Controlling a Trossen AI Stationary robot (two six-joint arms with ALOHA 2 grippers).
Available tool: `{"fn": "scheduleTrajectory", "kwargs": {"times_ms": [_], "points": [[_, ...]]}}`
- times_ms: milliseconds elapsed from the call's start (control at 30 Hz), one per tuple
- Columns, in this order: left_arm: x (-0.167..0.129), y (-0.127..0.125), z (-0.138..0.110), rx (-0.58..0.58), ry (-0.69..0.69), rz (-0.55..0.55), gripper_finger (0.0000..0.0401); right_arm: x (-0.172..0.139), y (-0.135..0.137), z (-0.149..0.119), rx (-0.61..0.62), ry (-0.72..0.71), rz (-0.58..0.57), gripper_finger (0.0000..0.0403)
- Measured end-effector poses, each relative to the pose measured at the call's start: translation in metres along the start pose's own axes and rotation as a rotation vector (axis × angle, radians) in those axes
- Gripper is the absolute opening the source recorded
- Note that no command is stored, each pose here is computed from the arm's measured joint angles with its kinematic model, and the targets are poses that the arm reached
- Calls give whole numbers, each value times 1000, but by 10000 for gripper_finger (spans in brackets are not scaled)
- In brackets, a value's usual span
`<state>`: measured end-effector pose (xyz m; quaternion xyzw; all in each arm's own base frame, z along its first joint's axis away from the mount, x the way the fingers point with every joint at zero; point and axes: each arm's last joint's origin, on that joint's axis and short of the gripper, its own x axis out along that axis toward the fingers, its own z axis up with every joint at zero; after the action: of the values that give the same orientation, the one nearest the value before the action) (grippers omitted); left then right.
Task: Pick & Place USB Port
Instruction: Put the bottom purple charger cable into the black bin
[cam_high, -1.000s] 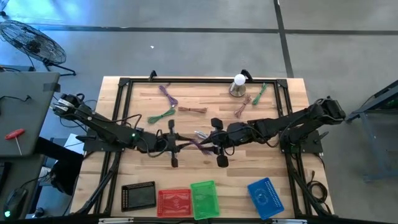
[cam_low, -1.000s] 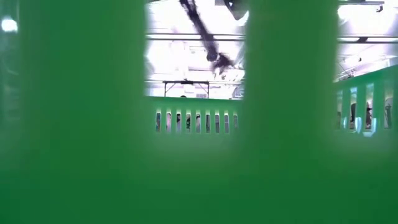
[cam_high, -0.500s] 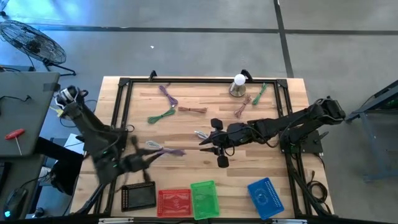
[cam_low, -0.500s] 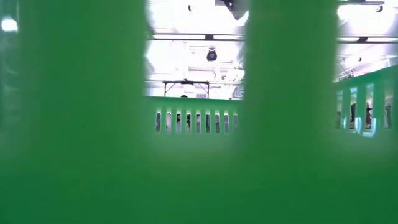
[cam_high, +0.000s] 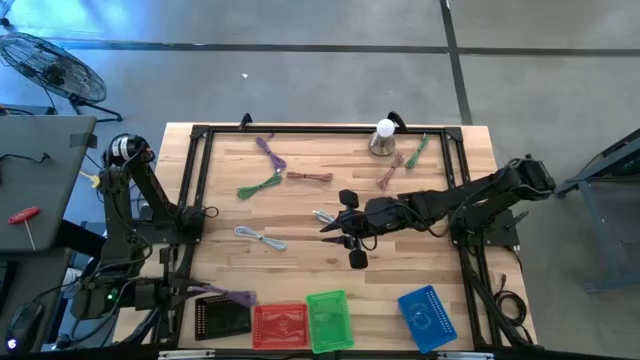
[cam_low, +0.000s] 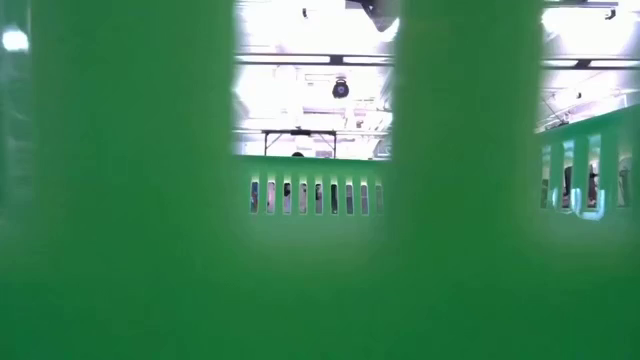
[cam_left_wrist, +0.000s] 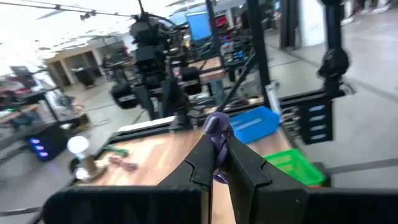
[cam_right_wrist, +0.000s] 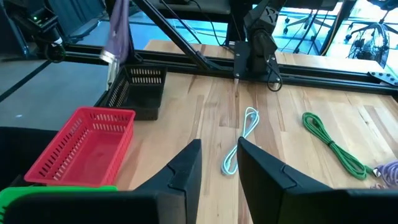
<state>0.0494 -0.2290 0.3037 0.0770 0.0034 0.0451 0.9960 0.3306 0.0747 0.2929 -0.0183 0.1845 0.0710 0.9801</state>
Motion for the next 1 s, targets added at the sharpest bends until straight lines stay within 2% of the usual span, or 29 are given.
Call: {"fn": "scheduleTrajectory", "kwargs": {"times_ms": [167, 433, 600, 700, 833, 1000], "points": [[-6, -7, -5, -41, -4, -27, 16, 0, -1, 0, 3, -1, -39, 94], [-6, -33, -27, -123, 9, -101, 15, 0, -1, 0, 4, -1, -44, 94], [-6, -37, -31, -121, 9, -98, 15, 0, -2, 0, 4, -2, -60, 94], [-7, -31, -25, -75, 3, -83, 15, 0, -2, 0, 4, -2, -80, 94], [-6, -19, -4, 28, -5, -61, 15, 0, -2, 0, 4, -2, -83, 94], [-5, 10, 28, 136, -7, -30, 15, 0, -2, 0, 4, -2, -83, 94]]}}
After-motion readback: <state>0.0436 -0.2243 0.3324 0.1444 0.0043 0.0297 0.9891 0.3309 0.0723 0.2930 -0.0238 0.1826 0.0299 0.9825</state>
